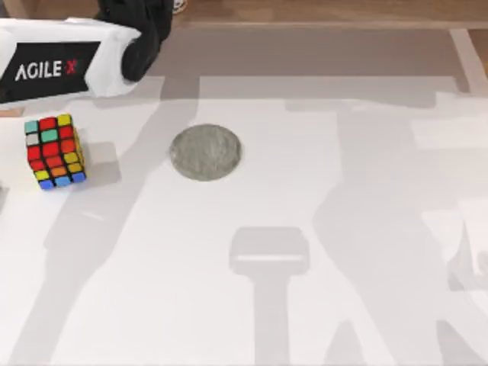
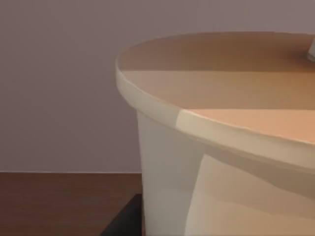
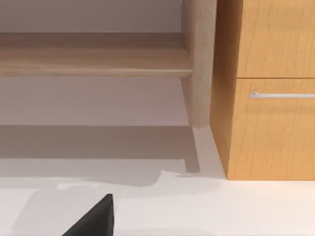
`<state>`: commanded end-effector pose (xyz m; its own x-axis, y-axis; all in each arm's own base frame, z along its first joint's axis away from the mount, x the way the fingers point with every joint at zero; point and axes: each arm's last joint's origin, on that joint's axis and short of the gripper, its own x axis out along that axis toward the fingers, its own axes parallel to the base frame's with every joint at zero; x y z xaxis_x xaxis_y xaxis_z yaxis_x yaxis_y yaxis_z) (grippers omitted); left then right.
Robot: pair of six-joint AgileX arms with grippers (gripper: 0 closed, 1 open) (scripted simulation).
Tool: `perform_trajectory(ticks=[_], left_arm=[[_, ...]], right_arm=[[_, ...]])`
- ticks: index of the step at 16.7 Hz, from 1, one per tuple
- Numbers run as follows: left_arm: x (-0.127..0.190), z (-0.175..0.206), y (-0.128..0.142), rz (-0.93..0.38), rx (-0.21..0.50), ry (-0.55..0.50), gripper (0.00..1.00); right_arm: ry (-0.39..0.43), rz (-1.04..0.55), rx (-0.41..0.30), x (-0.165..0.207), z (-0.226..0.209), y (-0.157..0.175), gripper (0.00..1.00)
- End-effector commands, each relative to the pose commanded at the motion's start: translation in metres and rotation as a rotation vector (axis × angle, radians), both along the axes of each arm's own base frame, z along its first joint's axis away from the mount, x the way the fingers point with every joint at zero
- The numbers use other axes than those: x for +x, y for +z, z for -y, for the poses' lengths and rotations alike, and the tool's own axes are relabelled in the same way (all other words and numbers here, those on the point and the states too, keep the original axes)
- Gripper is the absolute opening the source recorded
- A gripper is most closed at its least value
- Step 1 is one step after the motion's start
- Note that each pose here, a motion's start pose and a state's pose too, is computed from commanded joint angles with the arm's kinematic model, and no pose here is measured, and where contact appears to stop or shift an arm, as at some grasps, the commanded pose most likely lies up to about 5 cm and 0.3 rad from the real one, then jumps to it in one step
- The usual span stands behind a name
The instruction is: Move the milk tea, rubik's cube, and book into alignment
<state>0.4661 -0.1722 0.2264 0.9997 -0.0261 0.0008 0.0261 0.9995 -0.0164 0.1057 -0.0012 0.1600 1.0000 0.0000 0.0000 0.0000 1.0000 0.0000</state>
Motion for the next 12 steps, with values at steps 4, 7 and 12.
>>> perform_trajectory(ticks=[4,7,12], left_arm=[[-0.011,0.004,0.008,0.019,-0.008,-0.004,0.00],[-0.037,0.002,0.012,0.014,-0.005,-0.002,0.00],[-0.078,-0.002,0.010,-0.001,0.003,-0.001,0.00]], right_arm=[[0.000,0.000,0.000,0.000,0.000,0.000,1.00],[0.000,0.000,0.000,0.000,0.000,0.000,1.00],[0.000,0.000,0.000,0.000,0.000,0.000,1.00]])
